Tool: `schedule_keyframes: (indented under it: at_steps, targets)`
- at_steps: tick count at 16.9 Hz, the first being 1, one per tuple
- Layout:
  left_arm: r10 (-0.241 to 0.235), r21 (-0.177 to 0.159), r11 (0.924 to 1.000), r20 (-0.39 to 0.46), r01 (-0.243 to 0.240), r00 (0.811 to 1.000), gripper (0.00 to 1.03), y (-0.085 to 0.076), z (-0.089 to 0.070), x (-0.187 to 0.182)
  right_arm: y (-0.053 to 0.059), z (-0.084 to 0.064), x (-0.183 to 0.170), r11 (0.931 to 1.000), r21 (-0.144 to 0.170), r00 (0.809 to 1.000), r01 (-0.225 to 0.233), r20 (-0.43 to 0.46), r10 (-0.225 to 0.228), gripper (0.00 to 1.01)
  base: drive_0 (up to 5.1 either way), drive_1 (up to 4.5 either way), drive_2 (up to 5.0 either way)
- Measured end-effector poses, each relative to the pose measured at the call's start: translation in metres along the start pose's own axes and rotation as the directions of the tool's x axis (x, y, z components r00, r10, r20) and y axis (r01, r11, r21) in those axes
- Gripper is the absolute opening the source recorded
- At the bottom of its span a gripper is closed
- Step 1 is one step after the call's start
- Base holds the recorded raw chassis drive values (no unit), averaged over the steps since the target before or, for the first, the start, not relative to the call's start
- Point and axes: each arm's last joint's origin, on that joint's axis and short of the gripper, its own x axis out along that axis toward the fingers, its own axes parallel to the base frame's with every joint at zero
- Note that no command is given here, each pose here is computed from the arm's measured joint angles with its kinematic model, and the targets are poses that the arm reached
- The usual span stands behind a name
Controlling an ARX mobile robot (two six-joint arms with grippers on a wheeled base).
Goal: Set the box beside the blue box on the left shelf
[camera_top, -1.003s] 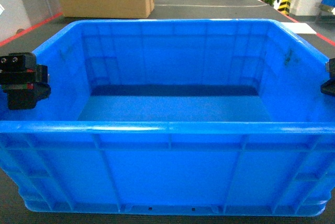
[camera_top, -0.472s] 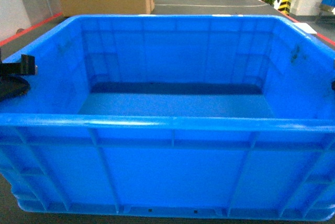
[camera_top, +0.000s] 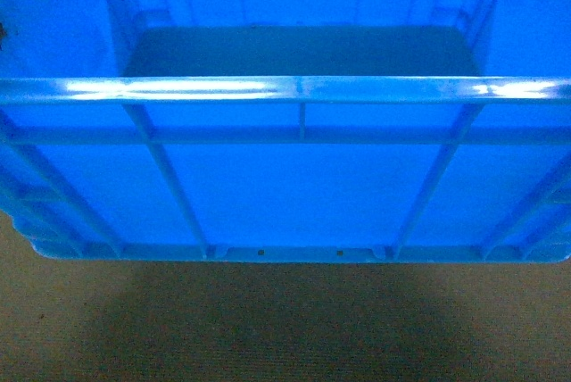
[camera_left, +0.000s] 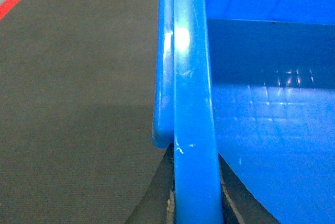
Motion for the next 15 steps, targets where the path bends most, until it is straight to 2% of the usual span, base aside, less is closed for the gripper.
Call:
schedule_keyframes:
  at_steps: [7, 15]
  targets:
    - [0.000, -0.004, 1.0000, 0.001, 0.000, 1.000, 0.07, -0.0004, -0.0018, -0.0009, -0.0003, -0.0014, 0.0000, 1.0000, -0.009, 1.000, 0.002, 0.004, -0.002, 0.09, -0.1, -0.09, -0.1]
    - [0.001, -0.004, 1.0000, 0.002, -0.001, 1.000, 0.07, -0.0003, -0.0015, -0.0012, -0.0001, -0.0013, -0.0001, 1.0000, -0.010, 1.000, 0.002, 0.005, -0.002, 0.09, -1.6, -1.61, -1.6]
